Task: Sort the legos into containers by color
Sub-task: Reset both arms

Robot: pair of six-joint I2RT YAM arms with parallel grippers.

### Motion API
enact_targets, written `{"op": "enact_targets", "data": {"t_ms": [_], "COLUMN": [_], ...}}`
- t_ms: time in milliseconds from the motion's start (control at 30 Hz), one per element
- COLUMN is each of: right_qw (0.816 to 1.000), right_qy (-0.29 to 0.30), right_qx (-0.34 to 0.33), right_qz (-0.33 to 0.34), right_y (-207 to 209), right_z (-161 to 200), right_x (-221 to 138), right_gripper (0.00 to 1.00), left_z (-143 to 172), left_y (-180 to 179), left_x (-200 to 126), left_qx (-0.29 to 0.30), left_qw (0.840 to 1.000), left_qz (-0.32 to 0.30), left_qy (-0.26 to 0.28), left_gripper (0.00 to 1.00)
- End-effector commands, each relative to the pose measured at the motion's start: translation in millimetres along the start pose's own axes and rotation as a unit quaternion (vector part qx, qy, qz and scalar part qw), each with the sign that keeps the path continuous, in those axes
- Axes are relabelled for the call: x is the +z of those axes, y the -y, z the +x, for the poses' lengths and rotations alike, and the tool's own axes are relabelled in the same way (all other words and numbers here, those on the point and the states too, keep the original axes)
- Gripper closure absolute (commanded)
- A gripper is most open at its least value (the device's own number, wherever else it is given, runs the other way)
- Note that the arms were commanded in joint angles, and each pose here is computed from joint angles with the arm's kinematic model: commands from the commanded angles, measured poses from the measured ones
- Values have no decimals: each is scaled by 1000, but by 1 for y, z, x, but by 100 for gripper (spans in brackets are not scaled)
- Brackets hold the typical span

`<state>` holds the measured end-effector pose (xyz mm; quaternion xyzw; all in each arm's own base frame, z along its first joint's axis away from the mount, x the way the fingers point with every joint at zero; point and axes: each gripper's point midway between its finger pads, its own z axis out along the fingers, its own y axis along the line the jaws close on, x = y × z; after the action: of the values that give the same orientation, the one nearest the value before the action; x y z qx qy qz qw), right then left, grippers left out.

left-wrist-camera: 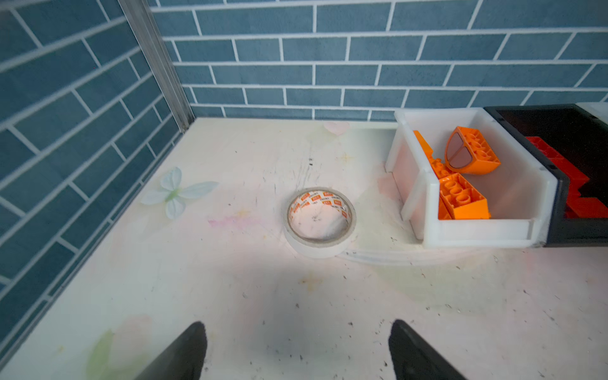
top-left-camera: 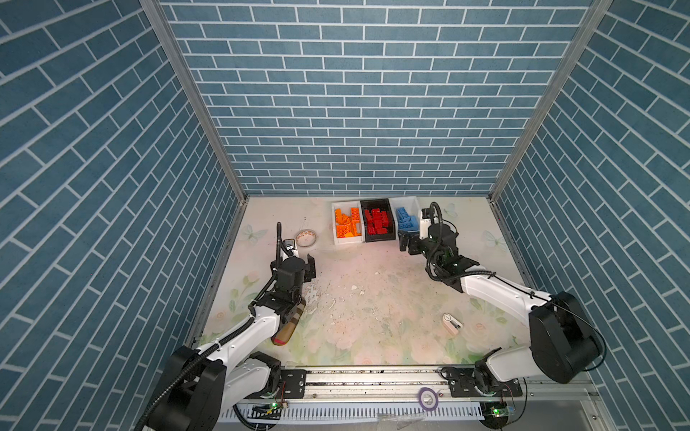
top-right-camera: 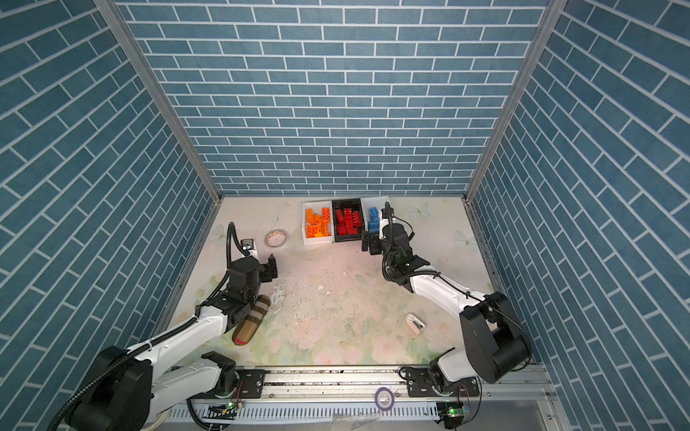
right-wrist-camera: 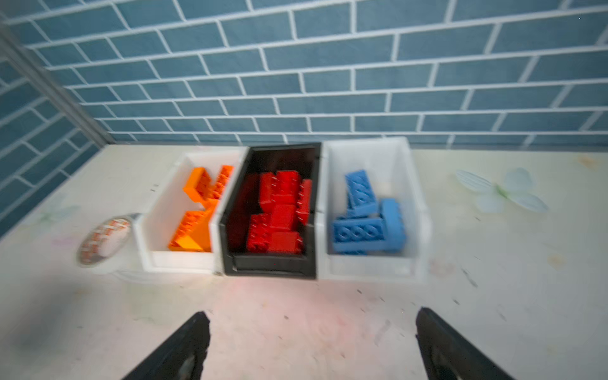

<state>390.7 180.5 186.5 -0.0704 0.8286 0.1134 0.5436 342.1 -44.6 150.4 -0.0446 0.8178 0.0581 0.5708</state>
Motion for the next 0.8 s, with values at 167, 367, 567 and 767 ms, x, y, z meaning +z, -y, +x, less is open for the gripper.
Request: {"op": "enact_targets", "data": {"t_ms": [167,367,567,767], "right_qw": [975,958,960,960], "right_qy": [100,82,153,173], "right_qx": [-77,-85,-43,-58], "right_qz": [182,260,232,214], "right_y": [108,163,175,174], "right_z": [3,39,51,53], "right_x": [-61,-75,-88,-76], "right_gripper": [2,2,2,6], "left_z": [-14,-2,5,10], "left_y": [-24,-17,-36,-42], "left_x": [18,39,25,41], "left_qx": [19,60,26,13], "left_qw": [996,995,990,994], "left_qz": [-8,4,2,-11], "left_qy": [92,82,136,112], "left_gripper": [11,11,11,12]}}
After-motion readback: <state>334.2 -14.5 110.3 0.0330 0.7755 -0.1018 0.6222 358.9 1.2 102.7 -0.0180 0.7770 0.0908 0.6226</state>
